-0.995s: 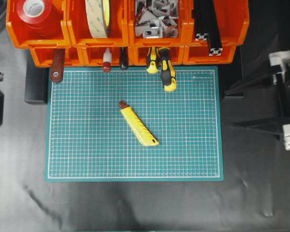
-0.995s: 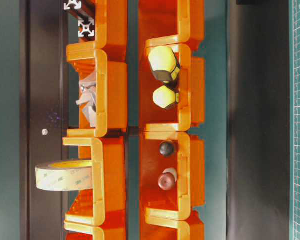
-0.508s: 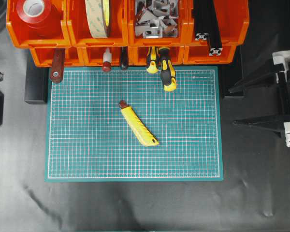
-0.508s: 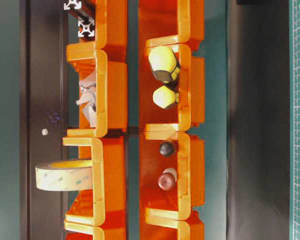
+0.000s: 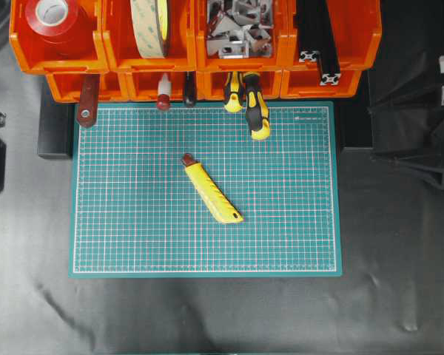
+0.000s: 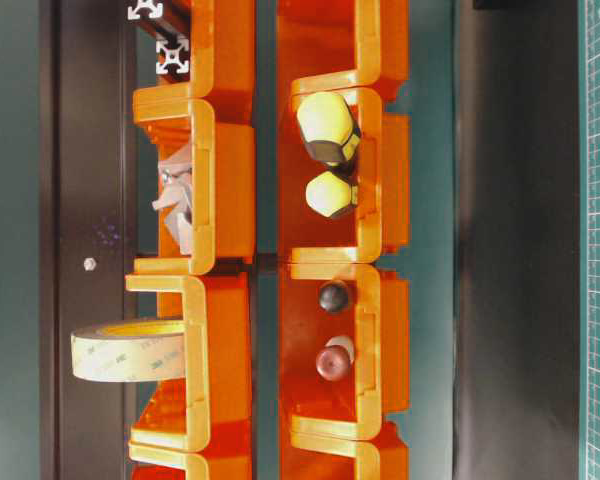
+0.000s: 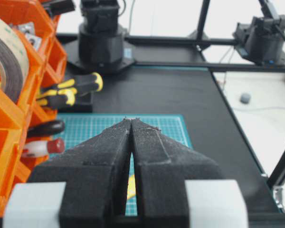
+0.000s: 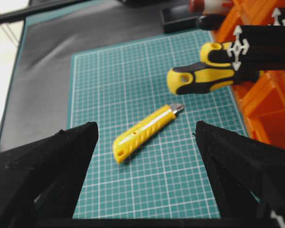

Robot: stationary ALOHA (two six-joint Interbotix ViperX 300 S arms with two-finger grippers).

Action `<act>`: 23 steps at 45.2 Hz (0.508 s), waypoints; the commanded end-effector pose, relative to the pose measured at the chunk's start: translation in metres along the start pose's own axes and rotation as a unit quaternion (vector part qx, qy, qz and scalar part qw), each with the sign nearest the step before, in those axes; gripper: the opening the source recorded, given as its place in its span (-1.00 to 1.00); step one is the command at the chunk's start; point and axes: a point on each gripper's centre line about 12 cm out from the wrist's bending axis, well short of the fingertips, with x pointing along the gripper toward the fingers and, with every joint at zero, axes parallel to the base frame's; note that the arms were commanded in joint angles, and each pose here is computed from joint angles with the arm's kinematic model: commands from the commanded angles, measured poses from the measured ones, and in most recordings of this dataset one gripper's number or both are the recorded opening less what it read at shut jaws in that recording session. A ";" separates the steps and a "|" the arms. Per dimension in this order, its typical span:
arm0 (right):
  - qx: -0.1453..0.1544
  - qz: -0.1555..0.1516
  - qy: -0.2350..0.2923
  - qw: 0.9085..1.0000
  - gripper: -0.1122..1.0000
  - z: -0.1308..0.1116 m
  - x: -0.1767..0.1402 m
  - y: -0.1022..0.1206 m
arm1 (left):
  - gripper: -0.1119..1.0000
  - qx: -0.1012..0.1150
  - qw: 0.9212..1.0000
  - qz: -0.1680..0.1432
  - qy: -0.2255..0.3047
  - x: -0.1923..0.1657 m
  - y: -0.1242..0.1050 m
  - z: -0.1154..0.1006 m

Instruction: Pick cutter from container rack with right arm.

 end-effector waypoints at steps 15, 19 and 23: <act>0.008 -0.009 -0.013 1.000 0.64 0.002 -0.006 -0.007 | -0.81 0.000 1.000 -0.001 -0.005 0.002 -0.001 0.007; 0.008 -0.009 -0.013 1.000 0.64 0.002 -0.006 -0.007 | -0.81 0.000 1.000 -0.001 -0.005 0.002 -0.001 0.006; 0.008 -0.009 -0.013 1.000 0.64 0.002 -0.006 -0.007 | -0.80 0.000 1.000 -0.001 -0.005 0.002 -0.001 0.006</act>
